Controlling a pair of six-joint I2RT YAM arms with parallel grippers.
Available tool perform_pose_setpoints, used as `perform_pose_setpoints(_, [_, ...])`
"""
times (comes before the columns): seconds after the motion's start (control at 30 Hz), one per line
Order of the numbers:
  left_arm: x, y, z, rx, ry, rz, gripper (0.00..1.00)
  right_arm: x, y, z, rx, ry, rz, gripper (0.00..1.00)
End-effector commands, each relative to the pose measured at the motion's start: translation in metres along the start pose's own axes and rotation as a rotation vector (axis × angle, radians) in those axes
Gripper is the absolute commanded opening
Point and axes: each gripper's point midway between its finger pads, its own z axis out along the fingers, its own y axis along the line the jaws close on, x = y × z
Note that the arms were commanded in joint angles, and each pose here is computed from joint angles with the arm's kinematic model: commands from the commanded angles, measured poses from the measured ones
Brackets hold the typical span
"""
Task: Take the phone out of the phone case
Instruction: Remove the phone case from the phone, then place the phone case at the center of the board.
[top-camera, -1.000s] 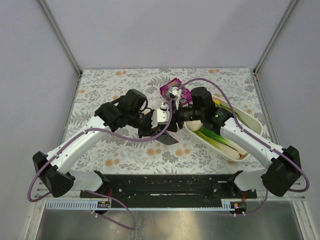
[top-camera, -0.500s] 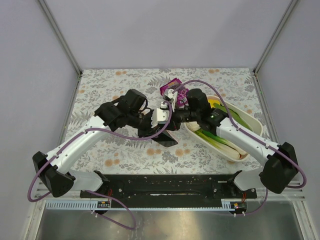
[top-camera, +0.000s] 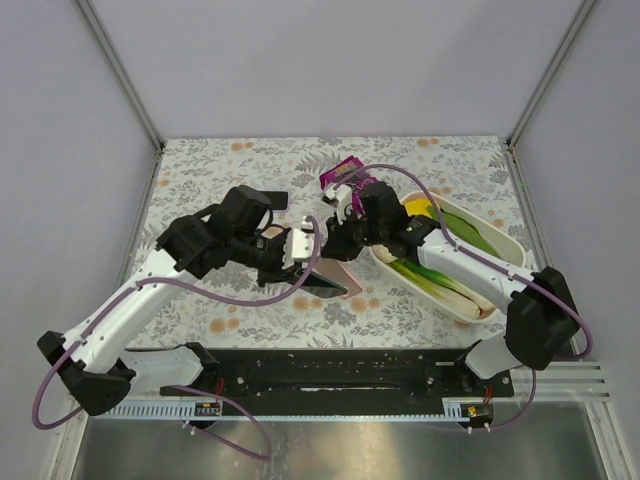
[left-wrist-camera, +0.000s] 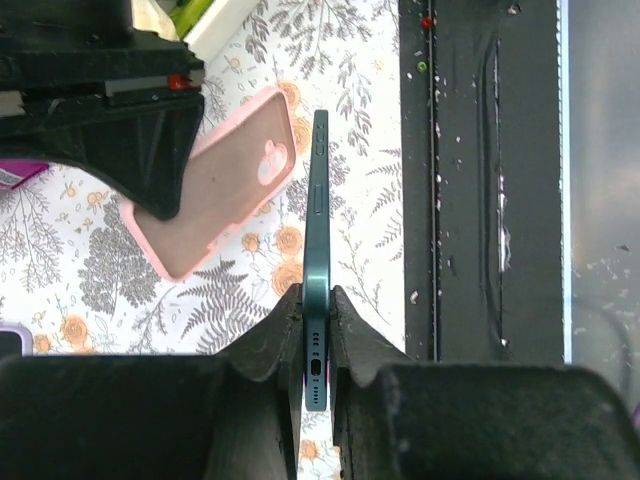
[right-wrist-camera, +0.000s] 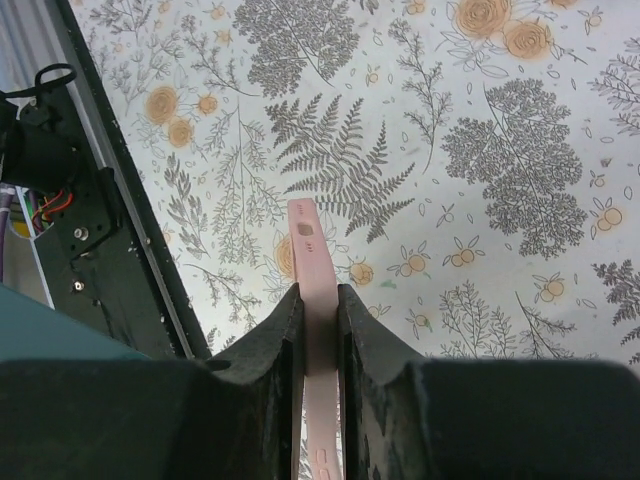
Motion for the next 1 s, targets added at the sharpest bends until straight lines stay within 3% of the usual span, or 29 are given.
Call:
perform_pose_setpoints(0.0, [-0.006,-0.012,-0.022,-0.004,-0.007,0.085,0.00,-0.023,-0.012,-0.005,0.058,-0.051,-0.005,0.00])
perform_pose_setpoints(0.1, [0.005,-0.016,-0.029,-0.014,0.041,0.072,0.00,-0.020,-0.017,-0.005,0.052,-0.082,0.078,0.00])
perform_pose_setpoints(0.6, [0.012,-0.013,-0.035,-0.076,0.062,0.049,0.00,0.023,-0.048,0.018,0.041,-0.224,0.500,0.00])
perform_pose_setpoints(0.97, [0.013,-0.009,-0.031,-0.077,0.074,0.031,0.00,0.066,-0.068,0.029,0.121,-0.229,0.661,0.03])
